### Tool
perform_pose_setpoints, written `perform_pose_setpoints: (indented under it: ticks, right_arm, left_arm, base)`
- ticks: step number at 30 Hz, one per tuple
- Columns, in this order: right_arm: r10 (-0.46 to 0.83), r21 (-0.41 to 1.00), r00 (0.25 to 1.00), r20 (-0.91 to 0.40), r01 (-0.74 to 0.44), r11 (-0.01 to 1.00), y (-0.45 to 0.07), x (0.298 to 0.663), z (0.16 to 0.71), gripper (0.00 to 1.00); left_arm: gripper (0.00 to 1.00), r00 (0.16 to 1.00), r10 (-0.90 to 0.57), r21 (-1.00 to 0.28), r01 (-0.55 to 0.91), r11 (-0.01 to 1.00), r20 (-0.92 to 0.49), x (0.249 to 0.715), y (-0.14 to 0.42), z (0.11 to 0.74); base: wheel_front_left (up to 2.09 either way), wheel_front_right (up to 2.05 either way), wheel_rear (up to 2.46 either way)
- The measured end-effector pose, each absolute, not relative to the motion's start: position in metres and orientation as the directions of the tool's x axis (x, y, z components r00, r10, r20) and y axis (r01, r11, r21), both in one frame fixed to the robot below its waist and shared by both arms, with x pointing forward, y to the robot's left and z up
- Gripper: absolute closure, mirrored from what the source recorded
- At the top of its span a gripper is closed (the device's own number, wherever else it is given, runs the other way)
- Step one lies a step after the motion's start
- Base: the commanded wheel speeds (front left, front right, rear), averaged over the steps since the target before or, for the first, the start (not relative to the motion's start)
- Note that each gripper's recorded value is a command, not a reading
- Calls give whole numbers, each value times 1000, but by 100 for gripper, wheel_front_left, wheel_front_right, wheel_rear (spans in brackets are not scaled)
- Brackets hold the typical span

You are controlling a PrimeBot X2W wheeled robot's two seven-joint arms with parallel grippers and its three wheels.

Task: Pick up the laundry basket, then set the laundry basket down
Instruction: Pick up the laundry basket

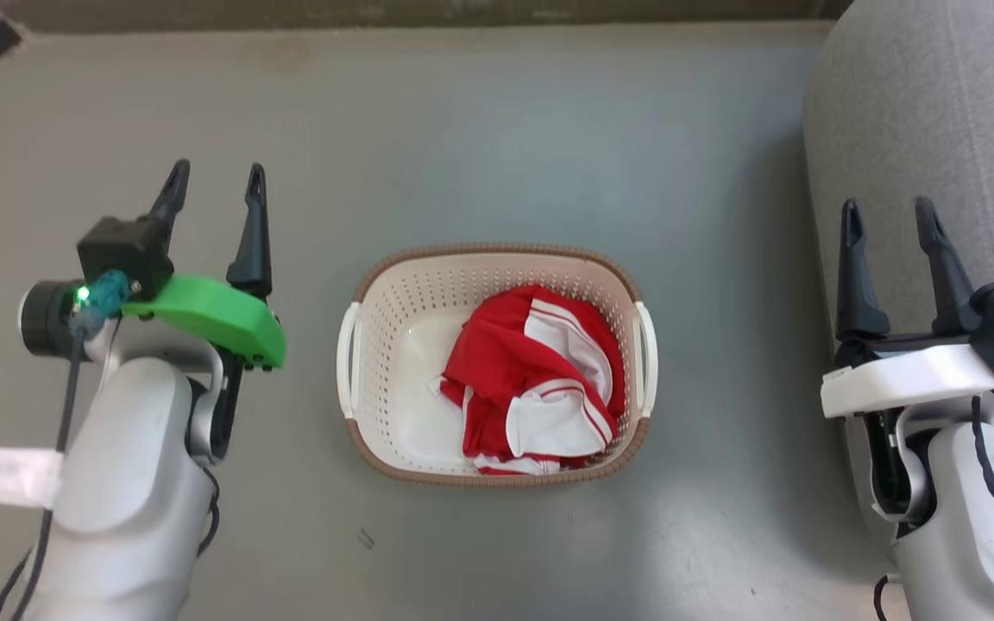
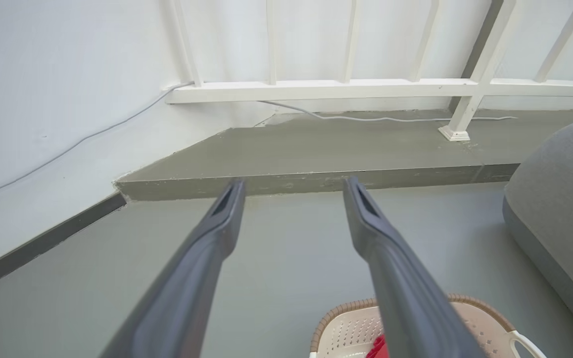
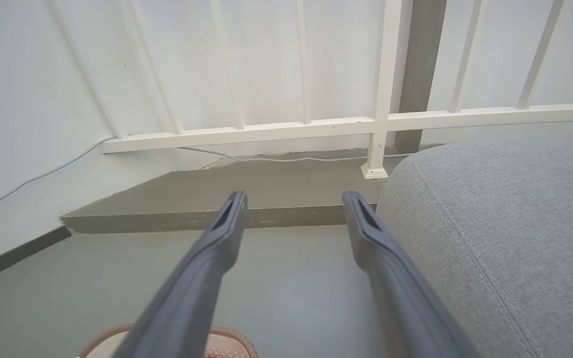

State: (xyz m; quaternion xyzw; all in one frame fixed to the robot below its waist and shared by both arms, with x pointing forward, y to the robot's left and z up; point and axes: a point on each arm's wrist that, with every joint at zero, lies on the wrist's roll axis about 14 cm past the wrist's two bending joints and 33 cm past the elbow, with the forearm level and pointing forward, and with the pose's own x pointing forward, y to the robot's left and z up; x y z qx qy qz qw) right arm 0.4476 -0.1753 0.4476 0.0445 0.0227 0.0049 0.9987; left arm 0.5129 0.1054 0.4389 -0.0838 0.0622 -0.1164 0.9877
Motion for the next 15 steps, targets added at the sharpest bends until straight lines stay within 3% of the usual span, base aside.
perform_pose_setpoints:
  ticks: [15]
  right_arm:
    - [5,74,999,-41,-2,997,-178,403,463,0]
  left_arm:
    - [0,970,-236,-159,223,962,-64,440,104,460]
  base:
    - [0,0,0]
